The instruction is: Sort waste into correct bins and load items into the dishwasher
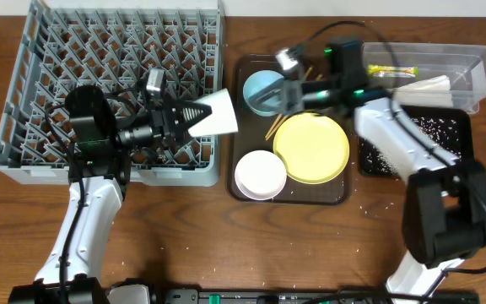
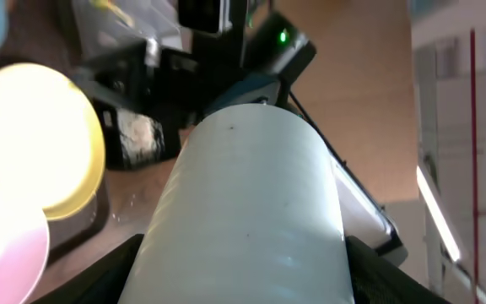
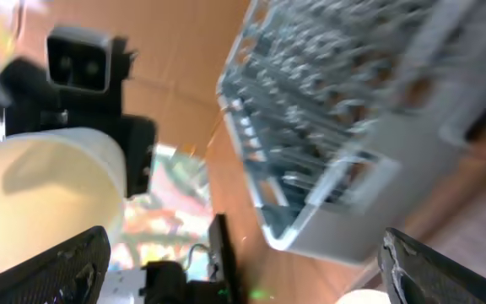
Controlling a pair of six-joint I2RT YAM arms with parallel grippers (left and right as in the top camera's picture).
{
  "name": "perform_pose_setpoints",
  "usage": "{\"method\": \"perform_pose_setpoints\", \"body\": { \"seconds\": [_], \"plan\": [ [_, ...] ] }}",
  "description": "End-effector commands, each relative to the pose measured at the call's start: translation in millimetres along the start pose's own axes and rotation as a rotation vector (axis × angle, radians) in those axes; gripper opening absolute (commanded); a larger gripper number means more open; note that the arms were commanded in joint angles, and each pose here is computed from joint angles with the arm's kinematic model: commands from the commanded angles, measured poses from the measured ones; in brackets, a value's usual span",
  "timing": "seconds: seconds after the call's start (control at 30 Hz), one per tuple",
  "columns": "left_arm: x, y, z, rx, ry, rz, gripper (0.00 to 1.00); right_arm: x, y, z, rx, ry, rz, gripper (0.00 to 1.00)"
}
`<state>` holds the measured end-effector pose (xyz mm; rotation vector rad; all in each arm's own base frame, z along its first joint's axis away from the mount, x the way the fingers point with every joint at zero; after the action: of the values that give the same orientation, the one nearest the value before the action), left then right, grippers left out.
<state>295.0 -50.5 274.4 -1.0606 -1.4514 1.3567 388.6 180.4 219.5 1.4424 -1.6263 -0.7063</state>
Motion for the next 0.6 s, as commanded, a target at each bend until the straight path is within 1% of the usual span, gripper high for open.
{"method": "perform_pose_setpoints", "body": {
  "seconds": [0.0, 0.13, 0.2, 0.33, 0.43, 0.57],
  "plan": [
    [2, -6, -10, -0.002, -0.107, -0.018, 0.34, 20, -9, 2, 0.028, -0.023, 0.069, 0.99],
    [3, -4, -18, 0.0, -0.213, -0.043, 0.34, 33, -6, 13, 0.045, -0.003, 0.254, 0.99],
    [5, 0, -23, 0.014, -0.273, -0.066, 0.34, 38, 3, 16, 0.067, 0.012, 0.36, 0.99],
    [7, 10, -26, 0.032, -0.336, -0.144, 0.34, 52, 21, 21, 0.092, 0.021, 0.554, 0.99],
    [10, 16, -27, 0.044, -0.378, -0.261, 0.34, 65, 37, 24, 0.106, 0.011, 0.689, 0.99],
    [17, 7, -26, 0.03, -0.413, -0.448, 0.34, 79, 57, 28, 0.123, -0.008, 0.789, 0.99]
  ]
}}
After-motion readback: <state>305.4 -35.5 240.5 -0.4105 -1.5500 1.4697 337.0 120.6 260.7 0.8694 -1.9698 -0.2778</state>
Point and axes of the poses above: each gripper's point midway between its finger pads, its own x axis back along the fingers, its own y axis along the line the jaws close on, z = x × y, the point moved 9 cm from there along x, back along the fingers, and after that the axes turned 8 degrees about x, right-handed, at the moved point
